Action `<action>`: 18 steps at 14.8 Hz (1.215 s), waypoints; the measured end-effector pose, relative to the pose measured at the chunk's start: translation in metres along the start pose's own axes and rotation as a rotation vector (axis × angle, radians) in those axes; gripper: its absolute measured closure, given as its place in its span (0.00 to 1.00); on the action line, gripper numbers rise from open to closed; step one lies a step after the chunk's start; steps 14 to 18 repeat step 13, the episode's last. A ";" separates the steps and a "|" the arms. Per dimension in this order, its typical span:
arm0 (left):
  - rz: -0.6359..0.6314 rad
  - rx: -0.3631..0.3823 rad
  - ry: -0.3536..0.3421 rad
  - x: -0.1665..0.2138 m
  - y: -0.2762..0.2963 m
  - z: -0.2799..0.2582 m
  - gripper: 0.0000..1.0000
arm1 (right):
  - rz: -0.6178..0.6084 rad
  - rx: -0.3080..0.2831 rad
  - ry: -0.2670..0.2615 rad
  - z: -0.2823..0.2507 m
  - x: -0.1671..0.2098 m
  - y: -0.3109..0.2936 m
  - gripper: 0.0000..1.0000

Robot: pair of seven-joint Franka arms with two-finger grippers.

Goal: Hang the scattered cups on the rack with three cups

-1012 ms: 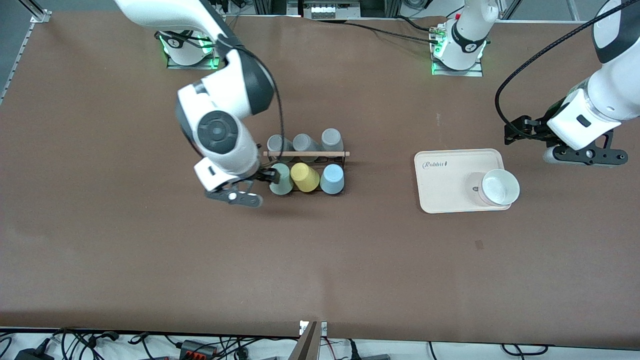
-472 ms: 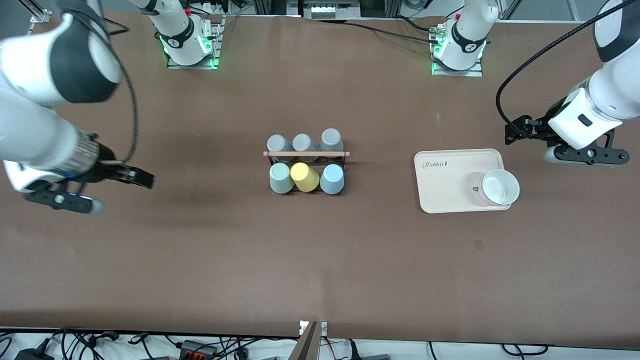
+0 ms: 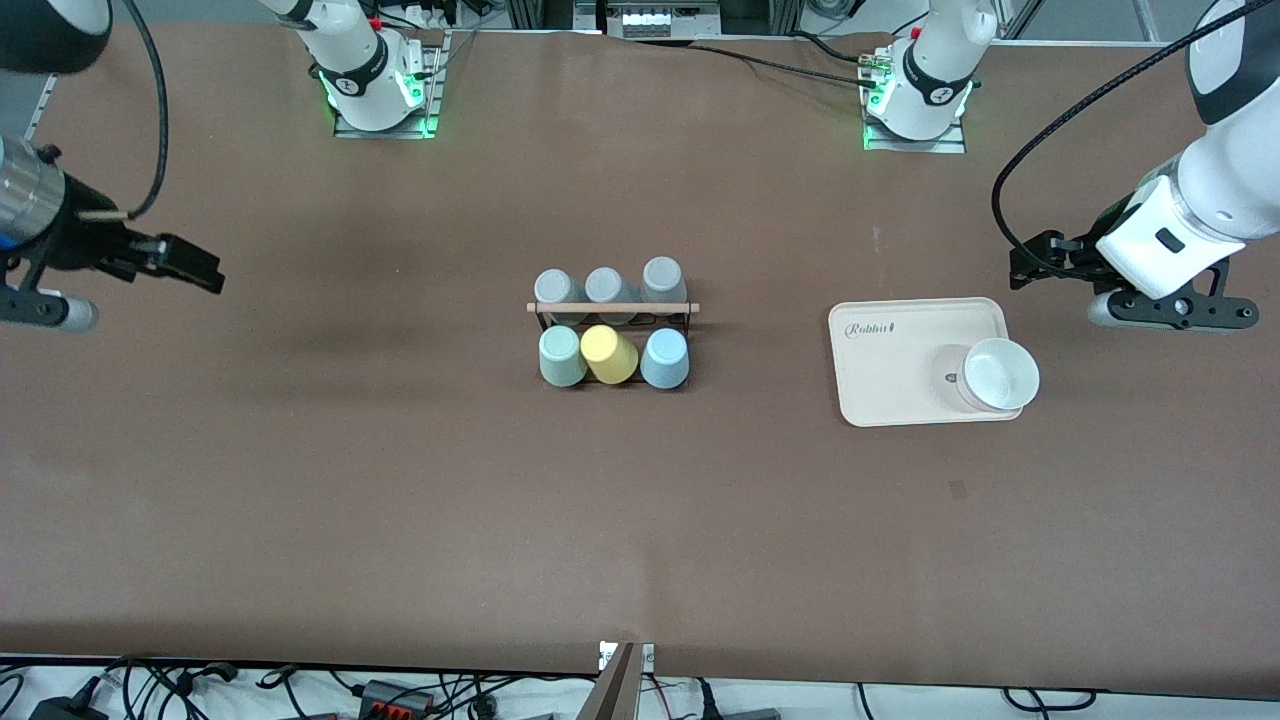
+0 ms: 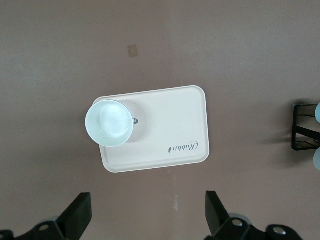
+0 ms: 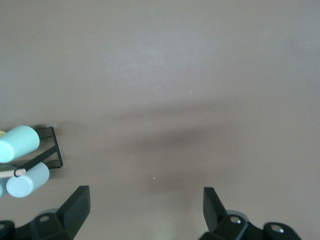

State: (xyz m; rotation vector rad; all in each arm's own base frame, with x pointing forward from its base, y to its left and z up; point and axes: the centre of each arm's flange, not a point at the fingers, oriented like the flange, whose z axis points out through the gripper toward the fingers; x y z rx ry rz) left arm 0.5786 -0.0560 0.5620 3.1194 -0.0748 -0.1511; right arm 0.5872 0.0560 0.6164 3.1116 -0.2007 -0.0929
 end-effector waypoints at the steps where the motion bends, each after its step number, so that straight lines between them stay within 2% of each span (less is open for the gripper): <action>1: 0.000 0.000 0.000 0.000 0.000 0.000 0.00 | 0.000 -0.001 0.012 -0.002 -0.010 0.003 0.00; 3: 0.000 0.000 0.000 0.000 0.000 0.000 0.00 | -0.002 -0.016 0.037 -0.002 -0.025 0.007 0.00; 6: 0.000 0.000 0.000 0.000 0.000 0.000 0.00 | -0.051 -0.076 0.070 -0.006 -0.034 0.011 0.00; 8: 0.000 0.000 0.000 0.000 0.000 0.000 0.00 | -0.063 -0.077 0.073 -0.006 -0.033 0.011 0.00; 12: 0.000 0.000 0.000 0.000 0.000 0.000 0.00 | -0.030 0.020 0.049 -0.005 -0.030 0.023 0.00; 18: 0.000 0.000 0.000 0.000 0.000 0.000 0.00 | -0.024 0.028 0.050 -0.006 -0.029 0.029 0.00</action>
